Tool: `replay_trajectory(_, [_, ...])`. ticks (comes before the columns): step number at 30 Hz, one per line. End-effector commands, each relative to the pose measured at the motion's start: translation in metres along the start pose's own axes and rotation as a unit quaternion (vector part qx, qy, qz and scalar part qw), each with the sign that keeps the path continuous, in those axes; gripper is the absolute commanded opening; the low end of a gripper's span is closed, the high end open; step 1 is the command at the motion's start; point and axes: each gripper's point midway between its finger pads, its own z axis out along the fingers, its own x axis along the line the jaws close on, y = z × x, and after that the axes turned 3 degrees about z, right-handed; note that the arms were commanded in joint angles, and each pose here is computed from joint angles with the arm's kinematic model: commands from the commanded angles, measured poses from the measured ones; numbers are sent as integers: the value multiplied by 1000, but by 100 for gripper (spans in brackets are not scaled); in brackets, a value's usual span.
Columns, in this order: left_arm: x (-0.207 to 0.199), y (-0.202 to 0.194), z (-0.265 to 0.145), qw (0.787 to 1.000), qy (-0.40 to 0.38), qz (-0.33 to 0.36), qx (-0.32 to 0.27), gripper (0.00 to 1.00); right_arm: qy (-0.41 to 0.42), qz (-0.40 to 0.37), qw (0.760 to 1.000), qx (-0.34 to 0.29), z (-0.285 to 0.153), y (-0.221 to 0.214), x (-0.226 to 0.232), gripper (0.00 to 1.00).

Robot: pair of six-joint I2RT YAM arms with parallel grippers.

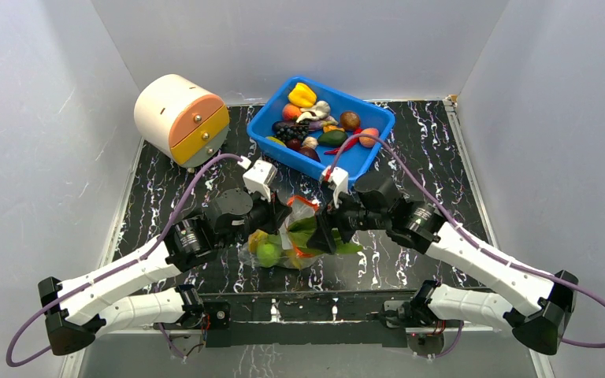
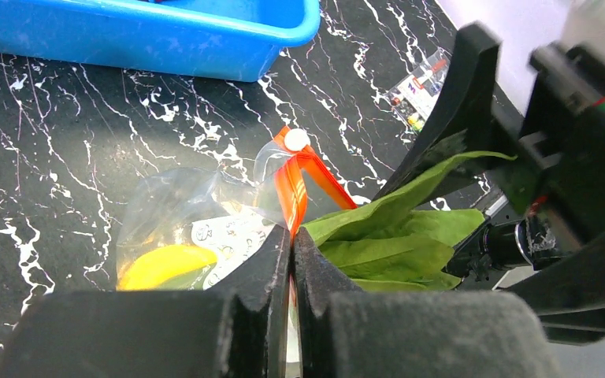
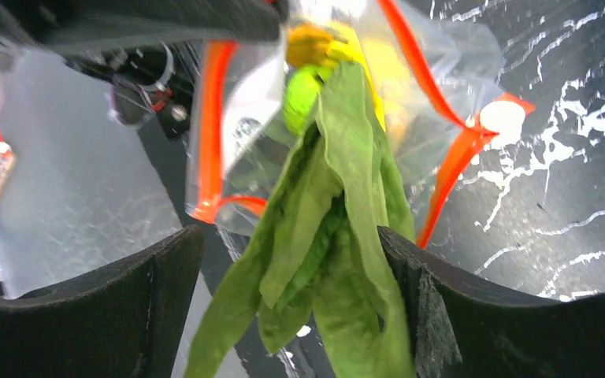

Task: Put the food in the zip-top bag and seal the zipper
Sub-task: Place the fake vegetable in the zipper food storage bag.

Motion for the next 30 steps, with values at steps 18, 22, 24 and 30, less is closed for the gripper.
replay_trajectory(18, [-17, 15, -12, 998, -44, -49, -23, 0, 3, -35, 997, -76, 16, 6, -2, 0])
replay_trajectory(22, [-21, 20, -17, 997, -51, -59, -21, 0, -12, -23, 993, -111, 13, 18, -5, 0])
replay_trajectory(24, [-21, 21, -19, 997, -51, -62, -19, 0, -23, -16, 991, -129, 10, 25, -7, 0])
replay_trajectory(30, [-21, 16, -20, 996, -51, -74, -9, 0, -59, -7, 983, -176, 4, 39, -14, 0])
